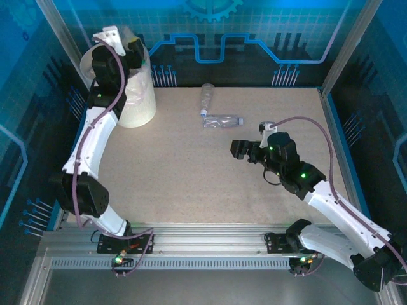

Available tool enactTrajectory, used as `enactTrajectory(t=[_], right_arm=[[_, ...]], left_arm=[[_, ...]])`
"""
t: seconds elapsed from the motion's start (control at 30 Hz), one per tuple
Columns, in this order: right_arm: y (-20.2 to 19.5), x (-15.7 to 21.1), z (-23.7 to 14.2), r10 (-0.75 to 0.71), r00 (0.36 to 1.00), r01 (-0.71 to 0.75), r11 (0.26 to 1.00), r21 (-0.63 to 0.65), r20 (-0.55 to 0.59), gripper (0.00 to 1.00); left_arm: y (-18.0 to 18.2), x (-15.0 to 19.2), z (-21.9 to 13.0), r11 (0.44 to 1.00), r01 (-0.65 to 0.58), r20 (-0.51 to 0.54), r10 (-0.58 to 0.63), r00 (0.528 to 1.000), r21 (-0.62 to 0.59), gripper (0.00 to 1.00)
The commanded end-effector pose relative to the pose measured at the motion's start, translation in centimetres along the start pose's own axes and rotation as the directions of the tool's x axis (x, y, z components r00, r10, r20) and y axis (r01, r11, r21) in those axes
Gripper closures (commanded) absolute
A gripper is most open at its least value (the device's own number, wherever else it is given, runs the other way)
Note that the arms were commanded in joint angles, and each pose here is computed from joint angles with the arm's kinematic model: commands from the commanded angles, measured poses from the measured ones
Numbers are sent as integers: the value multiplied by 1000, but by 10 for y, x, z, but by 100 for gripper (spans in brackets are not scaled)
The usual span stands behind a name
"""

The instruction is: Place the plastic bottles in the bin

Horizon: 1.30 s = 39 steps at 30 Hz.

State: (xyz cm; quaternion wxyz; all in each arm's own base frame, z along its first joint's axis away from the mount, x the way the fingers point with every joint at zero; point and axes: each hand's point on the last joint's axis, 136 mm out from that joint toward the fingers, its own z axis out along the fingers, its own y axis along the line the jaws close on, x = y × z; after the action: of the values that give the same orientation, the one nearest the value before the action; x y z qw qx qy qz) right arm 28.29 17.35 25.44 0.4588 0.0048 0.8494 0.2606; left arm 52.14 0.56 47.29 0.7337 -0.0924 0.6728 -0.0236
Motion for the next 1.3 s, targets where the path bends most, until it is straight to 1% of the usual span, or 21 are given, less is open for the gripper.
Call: enactTrajectory(t=[0.0,0.07,0.13,0.23,0.33,0.4,0.47,0.57,0.67,0.7,0.77,0.87,0.93,1.03,1.17,1.27], right_arm=[[-10,2,-5,-12,1000,12,999,46,12,0],[-12,2,-6,-11,1000,10,998,54,14,0],[-13,2,-7,-11,1000,10,998,60,16,0],[-15,3,-7,-4,1000,4,998,67,14,0],[-14,2,-7,5,1000,-6,998,66,15,0],[-14,2,-7,9,1000,-10,998,65,17,0],[-14,2,-7,10,1000,-11,998,65,15,0],[-15,1,-9,11,1000,-13,998,68,19,0],[-15,1,-9,12,1000,-13,997,72,19,0],[-16,1,-10,13,1000,-14,997,75,20,0],[-16,1,-10,15,1000,-16,997,75,18,0],[-18,2,-12,13,1000,-14,997,82,18,0],[-19,2,-13,11,1000,-13,996,87,18,0],[-22,2,-15,9,1000,-11,995,97,22,0],[-23,4,-16,8,1000,-10,995,100,20,0],[-24,6,-16,14,1000,-16,995,103,17,0]], left_arm=[[37,-44,11,995,4,180,15,984,-102,40],[56,-39,23,991,40,195,-15,981,-126,40],[78,-29,37,982,89,176,-60,983,-165,40],[109,-7,55,948,245,130,-222,966,-202,40],[135,13,67,881,406,120,-388,914,-240,40],[146,27,75,837,478,117,-464,878,-266,41],[156,43,83,775,556,105,-552,827,-301,41],[158,62,96,704,633,76,-647,758,-322,41],[158,78,107,647,675,49,-708,704,-354,41],[159,84,109,619,691,45,-732,680,-373,38],[162,95,111,566,716,43,-772,634,-409,27],[162,102,112,509,754,63,-811,582,-415,22],[160,102,114,496,768,62,-823,564,-405,18],[155,98,115,489,784,50,-836,546,-383,14],[149,90,112,493,790,36,-841,541,-364,13],[145,80,108,506,789,32,-835,550,-348,11]])
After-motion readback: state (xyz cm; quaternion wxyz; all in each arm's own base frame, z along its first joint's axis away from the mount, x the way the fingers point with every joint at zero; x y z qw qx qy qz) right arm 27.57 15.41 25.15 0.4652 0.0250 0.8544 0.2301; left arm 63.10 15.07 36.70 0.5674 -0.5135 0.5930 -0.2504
